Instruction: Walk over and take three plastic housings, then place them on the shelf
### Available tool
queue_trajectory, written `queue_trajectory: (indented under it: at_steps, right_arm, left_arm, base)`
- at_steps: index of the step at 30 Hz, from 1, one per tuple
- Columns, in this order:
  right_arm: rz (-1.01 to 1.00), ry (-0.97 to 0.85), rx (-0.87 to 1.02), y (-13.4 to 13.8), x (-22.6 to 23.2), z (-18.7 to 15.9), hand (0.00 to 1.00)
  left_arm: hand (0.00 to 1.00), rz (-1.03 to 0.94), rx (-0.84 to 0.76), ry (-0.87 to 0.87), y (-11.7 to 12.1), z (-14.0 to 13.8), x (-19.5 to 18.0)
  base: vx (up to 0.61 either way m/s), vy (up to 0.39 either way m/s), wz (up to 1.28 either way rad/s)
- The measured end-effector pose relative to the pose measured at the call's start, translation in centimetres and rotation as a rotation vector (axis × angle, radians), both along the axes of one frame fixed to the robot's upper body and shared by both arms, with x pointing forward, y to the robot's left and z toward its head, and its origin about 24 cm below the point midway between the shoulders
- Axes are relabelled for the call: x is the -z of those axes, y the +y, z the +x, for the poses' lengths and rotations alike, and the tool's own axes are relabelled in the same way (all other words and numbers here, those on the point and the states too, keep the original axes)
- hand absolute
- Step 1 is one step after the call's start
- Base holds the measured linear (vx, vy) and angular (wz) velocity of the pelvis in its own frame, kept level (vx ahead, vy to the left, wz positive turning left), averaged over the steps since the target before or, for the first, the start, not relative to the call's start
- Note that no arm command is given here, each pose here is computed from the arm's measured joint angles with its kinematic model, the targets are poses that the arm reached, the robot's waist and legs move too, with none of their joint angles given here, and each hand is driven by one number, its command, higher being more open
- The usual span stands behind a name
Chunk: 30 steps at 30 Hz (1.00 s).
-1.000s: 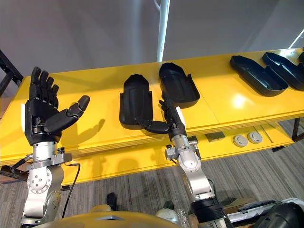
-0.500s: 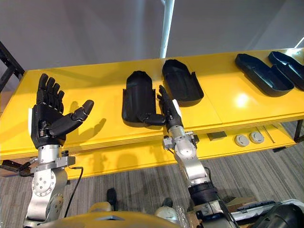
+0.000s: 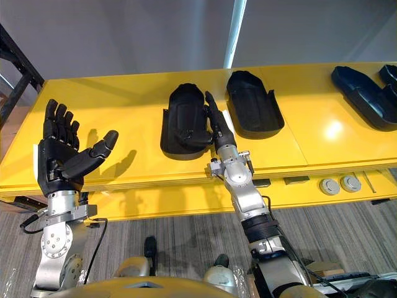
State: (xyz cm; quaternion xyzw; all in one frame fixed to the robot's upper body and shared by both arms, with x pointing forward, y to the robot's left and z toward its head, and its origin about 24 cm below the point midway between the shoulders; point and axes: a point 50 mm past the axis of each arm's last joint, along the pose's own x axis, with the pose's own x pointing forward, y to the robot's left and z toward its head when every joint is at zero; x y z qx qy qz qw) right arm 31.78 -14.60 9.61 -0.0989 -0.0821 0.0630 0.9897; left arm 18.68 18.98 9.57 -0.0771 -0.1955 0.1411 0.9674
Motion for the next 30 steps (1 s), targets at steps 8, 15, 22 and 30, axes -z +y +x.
queue_trajectory:
  at_steps: [8, 15, 22, 30]
  right_arm:
    - [-0.064, -0.044, 0.064, -0.2, -0.5, 0.1, 1.0]
    - [-0.03, -0.197, 0.074, -0.5, -3.8, -0.7, 1.0]
    - [-0.074, -0.461, 0.092, -2.4, -7.7, -3.9, 1.0]
    - [-0.211, -0.458, -0.02, -2.5, -6.1, -7.0, 1.0]
  left_arm:
    - [1.0, 0.001, -0.005, 0.027, 0.1, -0.5, 0.5]
    - [1.0, 0.002, -0.002, 0.01, 0.1, -0.5, 0.3]
    - [1.0, -0.001, 0.029, 0.011, -0.5, -0.5, 0.4]
    - [1.0, 0.017, 0.048, 0.012, -0.6, -0.4, 0.3]
  base:
    - [0.0, 0.0, 0.0]
    - [0.0, -0.008, -0.03]
    - [0.02, -0.016, -0.1]
    - [0.01, -0.016, -0.08]
